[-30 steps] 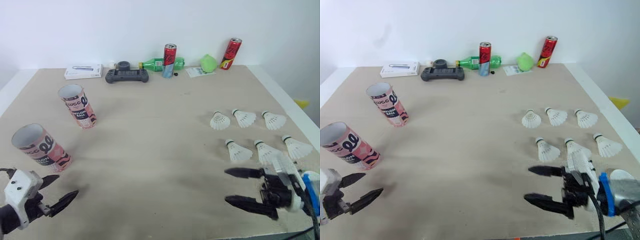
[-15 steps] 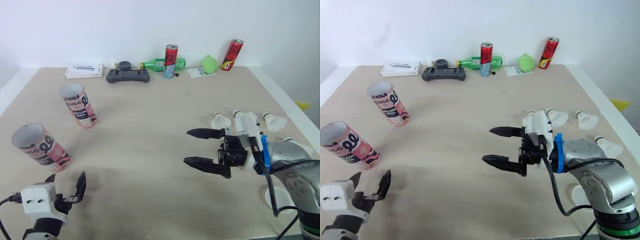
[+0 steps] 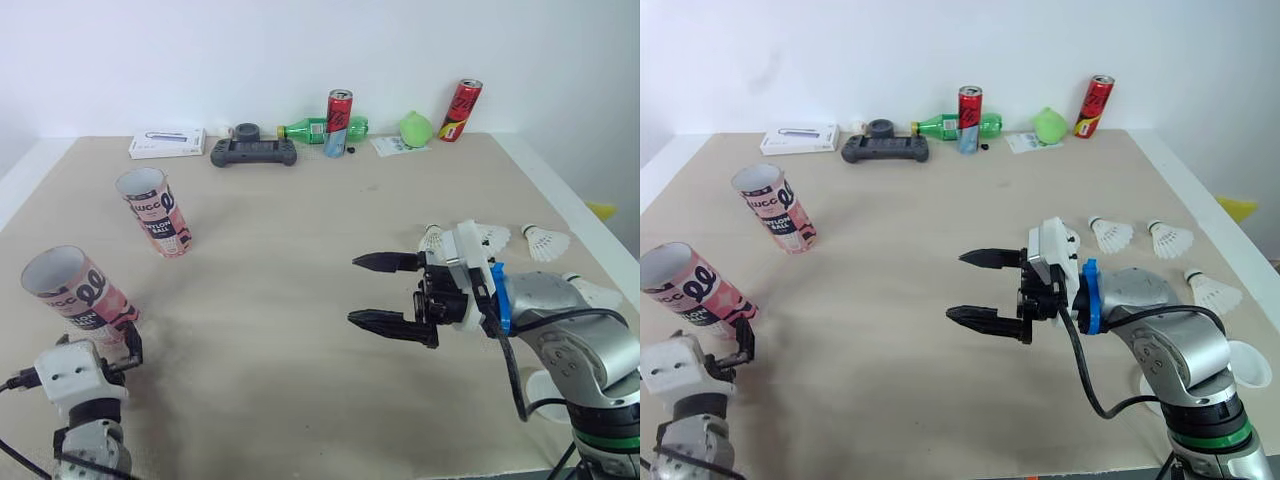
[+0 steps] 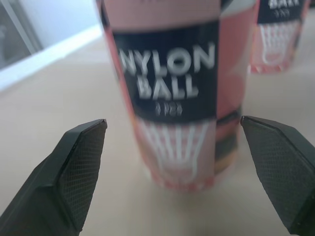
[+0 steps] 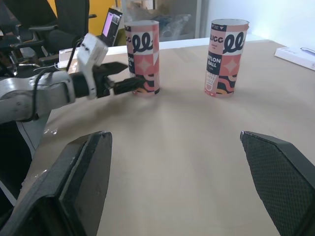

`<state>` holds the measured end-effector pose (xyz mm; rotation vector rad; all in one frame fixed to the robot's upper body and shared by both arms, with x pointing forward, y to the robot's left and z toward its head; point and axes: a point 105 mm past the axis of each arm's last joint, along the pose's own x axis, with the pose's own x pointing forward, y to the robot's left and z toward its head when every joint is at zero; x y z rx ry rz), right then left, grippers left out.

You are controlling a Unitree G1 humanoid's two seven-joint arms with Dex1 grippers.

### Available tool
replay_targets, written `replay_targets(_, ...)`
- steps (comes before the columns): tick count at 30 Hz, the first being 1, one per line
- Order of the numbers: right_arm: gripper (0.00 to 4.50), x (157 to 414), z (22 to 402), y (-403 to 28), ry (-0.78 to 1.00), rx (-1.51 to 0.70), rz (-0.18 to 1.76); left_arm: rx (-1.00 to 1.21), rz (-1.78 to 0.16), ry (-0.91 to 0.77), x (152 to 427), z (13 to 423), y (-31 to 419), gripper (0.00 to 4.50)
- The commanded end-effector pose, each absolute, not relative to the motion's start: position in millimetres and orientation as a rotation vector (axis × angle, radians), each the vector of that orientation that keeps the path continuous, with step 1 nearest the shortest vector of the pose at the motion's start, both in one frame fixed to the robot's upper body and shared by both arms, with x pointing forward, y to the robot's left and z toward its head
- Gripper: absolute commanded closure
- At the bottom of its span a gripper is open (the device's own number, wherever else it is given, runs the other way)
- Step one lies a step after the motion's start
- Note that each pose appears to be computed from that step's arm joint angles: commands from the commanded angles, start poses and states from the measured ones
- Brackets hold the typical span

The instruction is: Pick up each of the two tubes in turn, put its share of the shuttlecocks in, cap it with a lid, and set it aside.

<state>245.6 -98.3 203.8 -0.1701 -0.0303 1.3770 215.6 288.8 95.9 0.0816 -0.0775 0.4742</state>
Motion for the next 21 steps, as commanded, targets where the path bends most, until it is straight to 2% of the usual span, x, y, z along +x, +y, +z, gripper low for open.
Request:
replay_targets(1,0.04,243.7,210.7,-95.5,-0.076,-0.194,1.387,0.086,0.482,-0.123,225.5,107.6,299.3,0.00)
replay_targets(8,0.04,242.5,209.5,-92.9,-0.084,-0.188,1.387,0.068,0.469,-0.137,247.4,111.5,316.2,0.00)
replay_targets(17,0.04,241.9,209.7,-91.0,-0.091,-0.187,1.383,0.053,0.396,-0.138,268.7,110.5,315.1,0.00)
replay_targets(21,0.00,241.1,209.3,-91.2,-0.090,-0.183,1.377,0.053,0.405,-0.142,270.7,110.8,320.1,1.12)
